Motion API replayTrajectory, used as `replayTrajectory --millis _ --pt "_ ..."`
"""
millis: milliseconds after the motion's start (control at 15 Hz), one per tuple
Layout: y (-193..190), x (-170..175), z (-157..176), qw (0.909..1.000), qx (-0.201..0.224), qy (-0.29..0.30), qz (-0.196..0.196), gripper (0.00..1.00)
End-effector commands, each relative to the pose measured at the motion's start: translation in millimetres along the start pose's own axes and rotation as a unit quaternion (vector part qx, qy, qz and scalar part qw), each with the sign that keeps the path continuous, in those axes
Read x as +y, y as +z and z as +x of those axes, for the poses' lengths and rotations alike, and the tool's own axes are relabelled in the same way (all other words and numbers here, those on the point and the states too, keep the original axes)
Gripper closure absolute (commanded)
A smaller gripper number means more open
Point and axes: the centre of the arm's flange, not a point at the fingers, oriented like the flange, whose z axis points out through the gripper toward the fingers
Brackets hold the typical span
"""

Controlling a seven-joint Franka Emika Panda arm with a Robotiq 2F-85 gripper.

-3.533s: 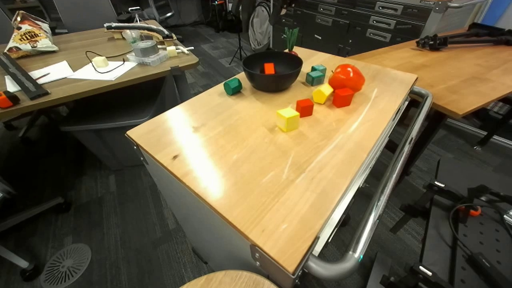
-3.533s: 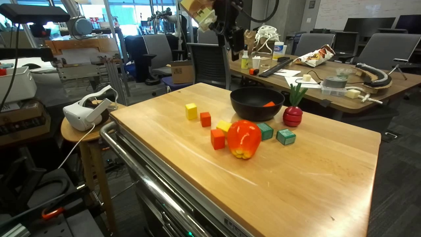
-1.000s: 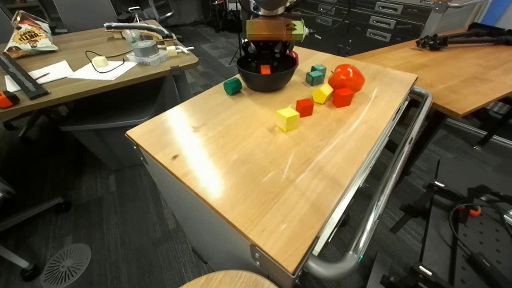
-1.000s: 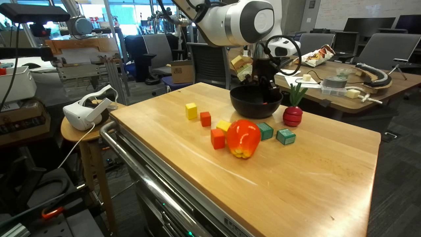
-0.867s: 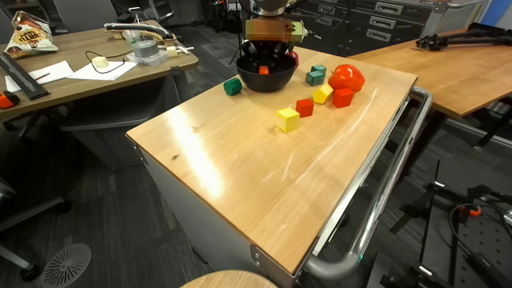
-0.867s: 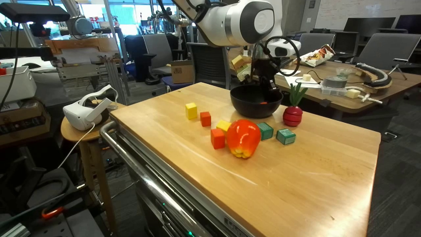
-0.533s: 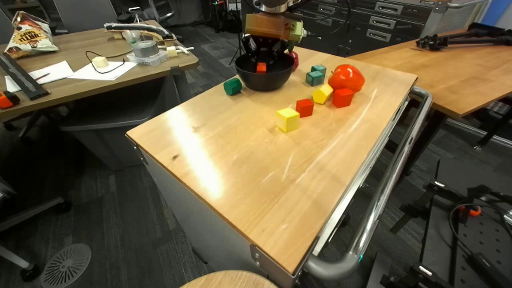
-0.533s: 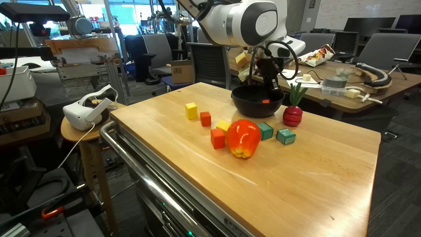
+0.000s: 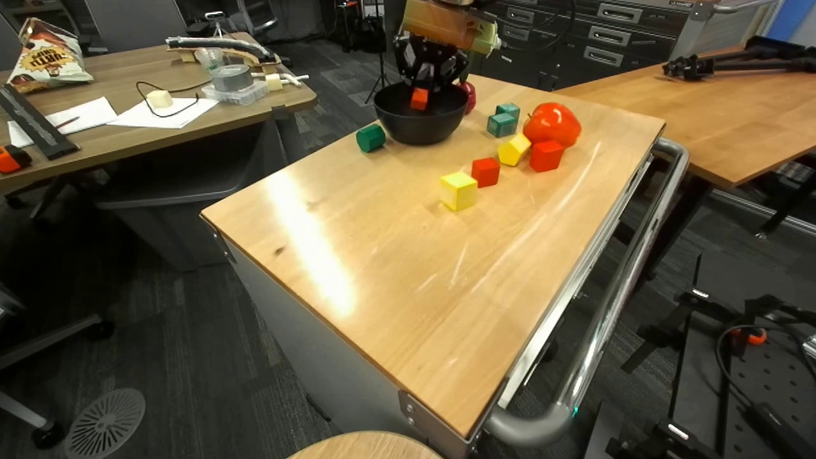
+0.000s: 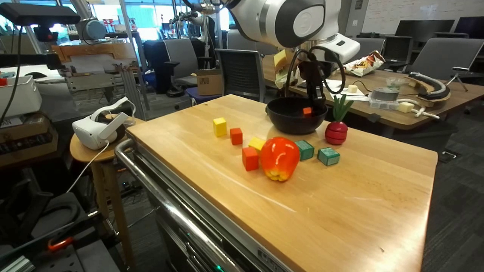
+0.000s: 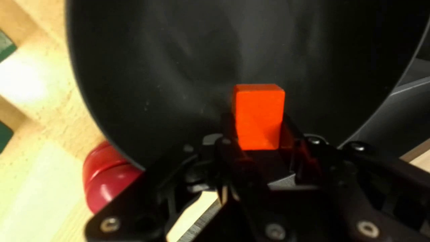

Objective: Take most of the objects from the bowl one at a time and put them on the table, then move the apple to the right, then take the block from the bowl and put it on the table

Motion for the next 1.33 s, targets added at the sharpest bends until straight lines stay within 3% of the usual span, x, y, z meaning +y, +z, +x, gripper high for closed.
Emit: replayTrajectory --millis 0,400,733,1067,1267 --pt "-53.1 5.7 -22.3 0.9978 -0.031 -0.051 0.028 0.92" --pt "-114.8 -35.5 -76.5 0.9753 -0.111 -0.189 0.024 0.92" --pt "-100.5 -76.9 -140.2 0.9546 -0.170 -0.244 -0.011 0.92" --pt "-60.6 -103.0 -196.5 0.9497 -0.181 -0.255 -0.021 0.92" --pt "-36.7 -105.4 -213.8 0.9527 -0.183 -0.241 -0.025 0.92"
